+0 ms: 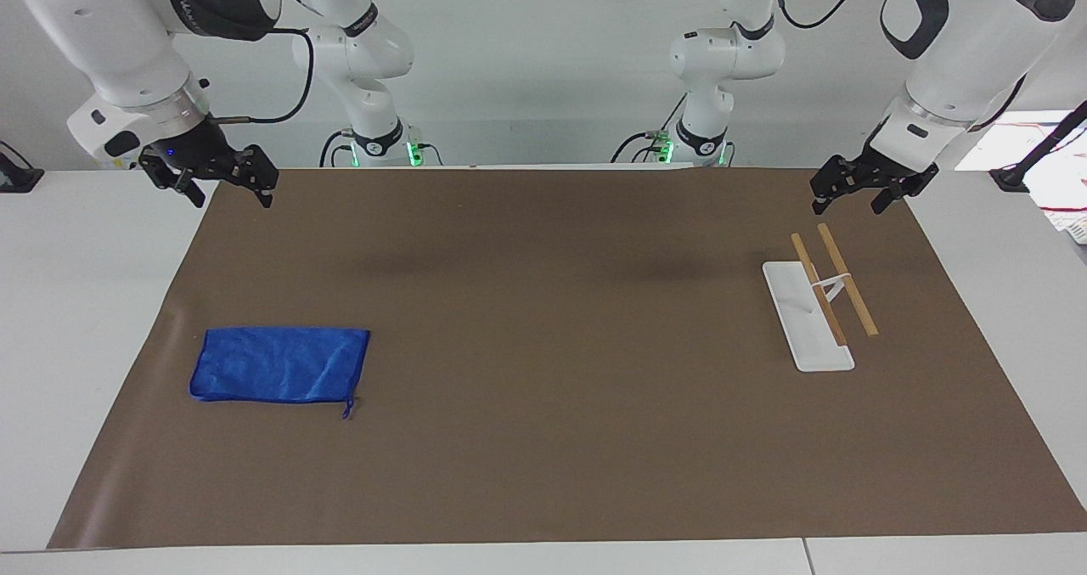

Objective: Right arm passes towel to left arm to hang

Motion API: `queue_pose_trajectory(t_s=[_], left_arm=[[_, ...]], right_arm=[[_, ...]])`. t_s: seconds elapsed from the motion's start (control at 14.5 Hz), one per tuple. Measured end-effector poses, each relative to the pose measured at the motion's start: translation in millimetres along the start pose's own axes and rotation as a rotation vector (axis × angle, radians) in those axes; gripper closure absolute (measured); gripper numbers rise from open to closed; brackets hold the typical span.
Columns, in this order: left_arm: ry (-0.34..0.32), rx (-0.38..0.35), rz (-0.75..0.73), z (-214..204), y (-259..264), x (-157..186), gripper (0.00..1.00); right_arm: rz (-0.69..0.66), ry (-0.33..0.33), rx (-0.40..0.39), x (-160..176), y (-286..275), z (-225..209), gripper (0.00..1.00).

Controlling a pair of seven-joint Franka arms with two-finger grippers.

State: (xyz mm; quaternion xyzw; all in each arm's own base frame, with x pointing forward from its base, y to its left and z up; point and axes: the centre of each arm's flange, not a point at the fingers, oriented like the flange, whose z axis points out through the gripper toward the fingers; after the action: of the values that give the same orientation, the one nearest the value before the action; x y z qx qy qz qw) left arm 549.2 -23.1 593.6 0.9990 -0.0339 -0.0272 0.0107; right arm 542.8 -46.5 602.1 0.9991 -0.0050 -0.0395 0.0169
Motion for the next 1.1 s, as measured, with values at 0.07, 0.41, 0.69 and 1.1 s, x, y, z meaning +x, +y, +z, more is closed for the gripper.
queue_pose_trajectory(t_s=[0.07,0.41,0.69,1.1], left_arm=[[0.0,0.0,0.0,0,0,0,0.0],[0.0,0.0,0.0,0,0,0,0.0],[0.0,0.0,0.0,0,0,0,0.0],[0.0,0.0,0.0,0,0,0,0.0]], right_arm=[[0.0,0.0,0.0,0,0,0,0.0],[-0.001,-0.004,0.0,0,-1,2,0.0],[-0.008,0.098,-0.006,15,-3,18,0.0],[-0.028,0.143,-0.016,82,-12,161,0.0]])
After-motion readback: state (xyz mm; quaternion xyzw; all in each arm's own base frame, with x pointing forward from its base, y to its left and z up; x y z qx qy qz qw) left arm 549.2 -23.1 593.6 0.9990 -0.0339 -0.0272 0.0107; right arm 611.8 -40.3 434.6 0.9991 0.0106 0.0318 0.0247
